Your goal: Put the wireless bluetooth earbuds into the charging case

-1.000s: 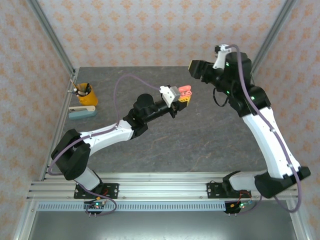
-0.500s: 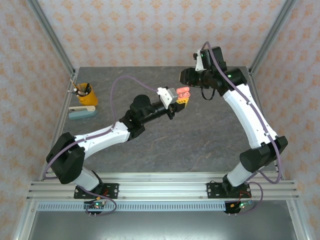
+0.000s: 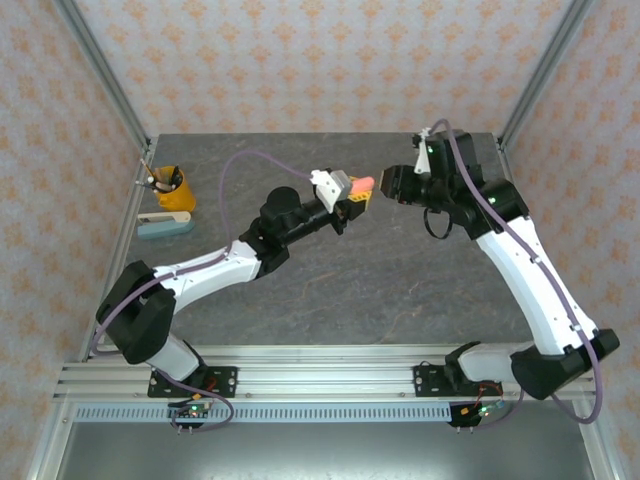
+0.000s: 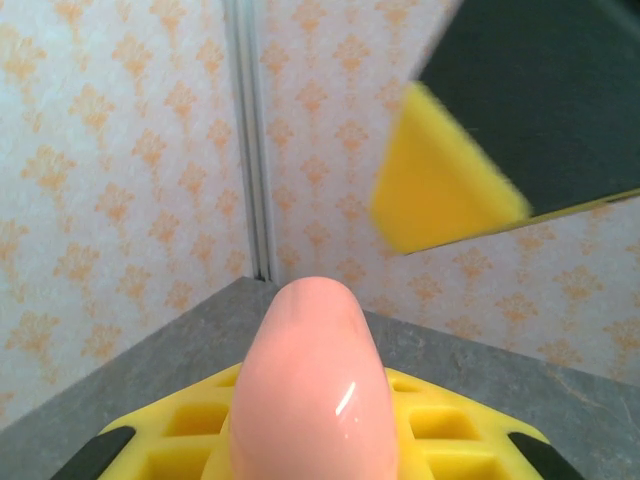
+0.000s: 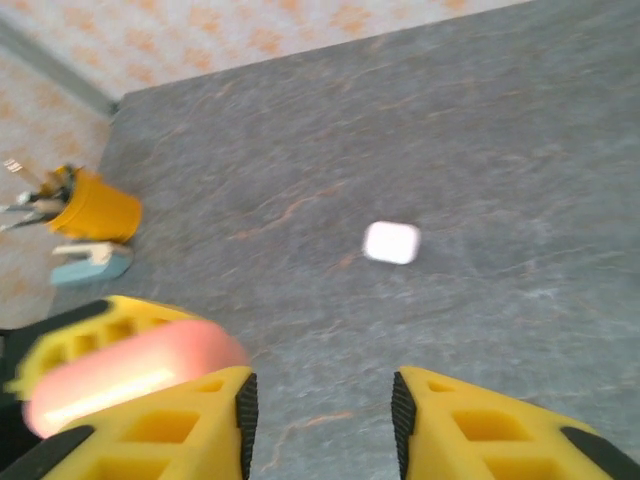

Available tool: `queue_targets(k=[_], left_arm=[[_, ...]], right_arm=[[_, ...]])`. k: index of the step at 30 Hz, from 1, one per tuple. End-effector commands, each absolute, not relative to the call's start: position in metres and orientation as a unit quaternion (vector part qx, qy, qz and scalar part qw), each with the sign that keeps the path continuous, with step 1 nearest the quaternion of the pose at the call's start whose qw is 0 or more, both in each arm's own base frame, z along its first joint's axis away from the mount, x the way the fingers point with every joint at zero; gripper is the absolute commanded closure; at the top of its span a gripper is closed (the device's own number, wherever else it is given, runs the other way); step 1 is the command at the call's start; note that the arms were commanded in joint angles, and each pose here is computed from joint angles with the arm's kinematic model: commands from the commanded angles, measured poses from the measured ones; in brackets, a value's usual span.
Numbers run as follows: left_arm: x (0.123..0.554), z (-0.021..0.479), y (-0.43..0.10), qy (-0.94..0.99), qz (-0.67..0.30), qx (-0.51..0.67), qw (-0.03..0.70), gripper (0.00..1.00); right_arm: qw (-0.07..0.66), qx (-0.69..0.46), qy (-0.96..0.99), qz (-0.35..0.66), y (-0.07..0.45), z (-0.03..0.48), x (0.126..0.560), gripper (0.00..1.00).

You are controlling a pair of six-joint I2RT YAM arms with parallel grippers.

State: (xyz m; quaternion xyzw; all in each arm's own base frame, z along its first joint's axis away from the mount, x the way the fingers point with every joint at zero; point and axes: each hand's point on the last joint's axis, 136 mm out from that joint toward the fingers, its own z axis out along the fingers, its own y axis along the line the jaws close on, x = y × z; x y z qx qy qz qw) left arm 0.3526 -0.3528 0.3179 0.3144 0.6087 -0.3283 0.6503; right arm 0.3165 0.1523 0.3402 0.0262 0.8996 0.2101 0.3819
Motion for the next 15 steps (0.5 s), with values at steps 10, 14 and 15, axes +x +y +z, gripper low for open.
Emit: queue_targets(k=[10,14,15], left_arm=[[0.377,0.163,-0.366,0.850,-0.365,0.151,0.348,1.00],[0.374,0.114,-0.369,0.887,-0.359,0.108,0.269,1.00],[0.372,0.099,-0.370,0.893,-0.356,0.102,0.254,1.00]], right_arm=[[0.354,0.211,0.900,0.141,0.094,0.242,0.328,0.57],[0.343,0.223,0.903,0.134,0.092,0.221,0.327,0.55],[0.342,0.226,0.903,0.133,0.091,0.218,0.328,0.55]])
